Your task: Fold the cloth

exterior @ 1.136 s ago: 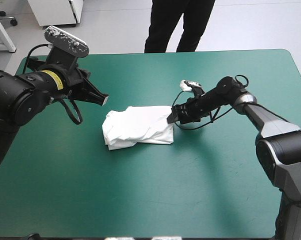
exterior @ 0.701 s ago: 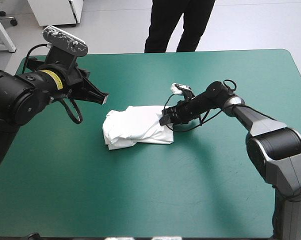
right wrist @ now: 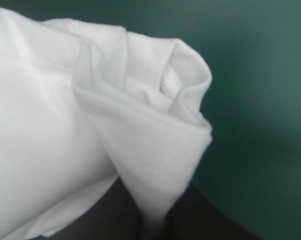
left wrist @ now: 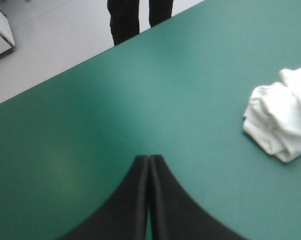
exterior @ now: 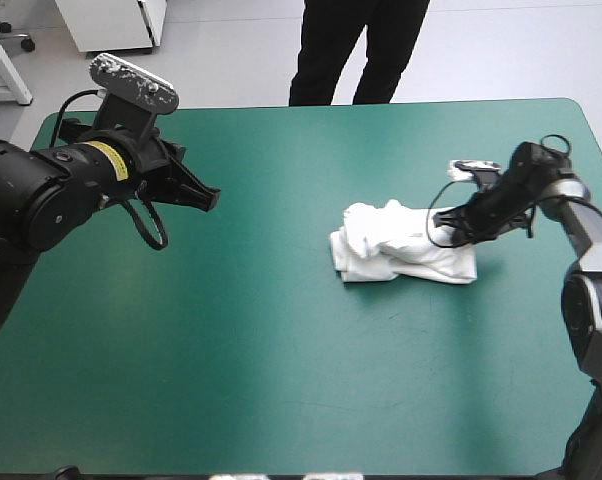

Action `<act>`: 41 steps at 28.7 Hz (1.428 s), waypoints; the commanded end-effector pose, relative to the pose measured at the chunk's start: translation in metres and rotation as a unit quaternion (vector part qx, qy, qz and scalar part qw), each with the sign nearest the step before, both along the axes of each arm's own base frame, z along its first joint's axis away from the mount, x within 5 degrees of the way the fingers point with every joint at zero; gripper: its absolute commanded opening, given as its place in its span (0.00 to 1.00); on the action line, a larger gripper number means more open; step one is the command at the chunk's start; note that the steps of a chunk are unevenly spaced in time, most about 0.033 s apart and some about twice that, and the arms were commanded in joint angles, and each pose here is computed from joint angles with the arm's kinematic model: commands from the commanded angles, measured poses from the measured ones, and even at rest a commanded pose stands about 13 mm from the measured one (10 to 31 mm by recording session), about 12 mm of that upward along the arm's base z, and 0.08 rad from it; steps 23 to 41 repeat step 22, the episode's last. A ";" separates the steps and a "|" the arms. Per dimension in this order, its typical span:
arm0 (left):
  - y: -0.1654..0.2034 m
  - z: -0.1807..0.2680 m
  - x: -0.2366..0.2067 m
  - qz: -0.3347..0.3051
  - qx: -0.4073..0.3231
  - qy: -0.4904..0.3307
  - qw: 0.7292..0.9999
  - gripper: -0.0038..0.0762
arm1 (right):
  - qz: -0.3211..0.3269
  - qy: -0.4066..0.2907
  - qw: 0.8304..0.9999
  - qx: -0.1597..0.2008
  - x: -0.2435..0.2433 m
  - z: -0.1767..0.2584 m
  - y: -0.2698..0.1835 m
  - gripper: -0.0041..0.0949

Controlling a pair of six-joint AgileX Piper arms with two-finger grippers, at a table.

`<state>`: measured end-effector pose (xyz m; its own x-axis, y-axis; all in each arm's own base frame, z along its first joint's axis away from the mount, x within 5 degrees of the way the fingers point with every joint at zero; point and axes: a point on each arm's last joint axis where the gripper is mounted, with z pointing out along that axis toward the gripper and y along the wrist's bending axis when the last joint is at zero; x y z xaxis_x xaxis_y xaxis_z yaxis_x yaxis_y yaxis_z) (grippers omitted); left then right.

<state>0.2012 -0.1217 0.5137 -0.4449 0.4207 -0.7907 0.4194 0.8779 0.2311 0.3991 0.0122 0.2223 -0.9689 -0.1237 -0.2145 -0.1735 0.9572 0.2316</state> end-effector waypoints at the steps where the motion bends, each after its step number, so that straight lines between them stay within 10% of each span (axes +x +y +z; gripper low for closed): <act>1: 0.009 0.011 -0.013 0.007 -0.014 -0.004 1.000 0.04 | -0.064 -0.034 0.996 -0.050 -0.033 0.041 -0.063 0.03; 19: 0.008 0.010 -0.014 -0.002 -0.020 0.002 1.000 0.04 | -0.255 -0.064 0.952 -0.156 -0.142 0.043 -0.150 0.03; 41: 0.008 0.010 -0.014 -0.002 -0.020 0.002 1.000 0.04 | -0.259 -0.069 0.952 -0.148 -0.142 0.045 -0.149 0.13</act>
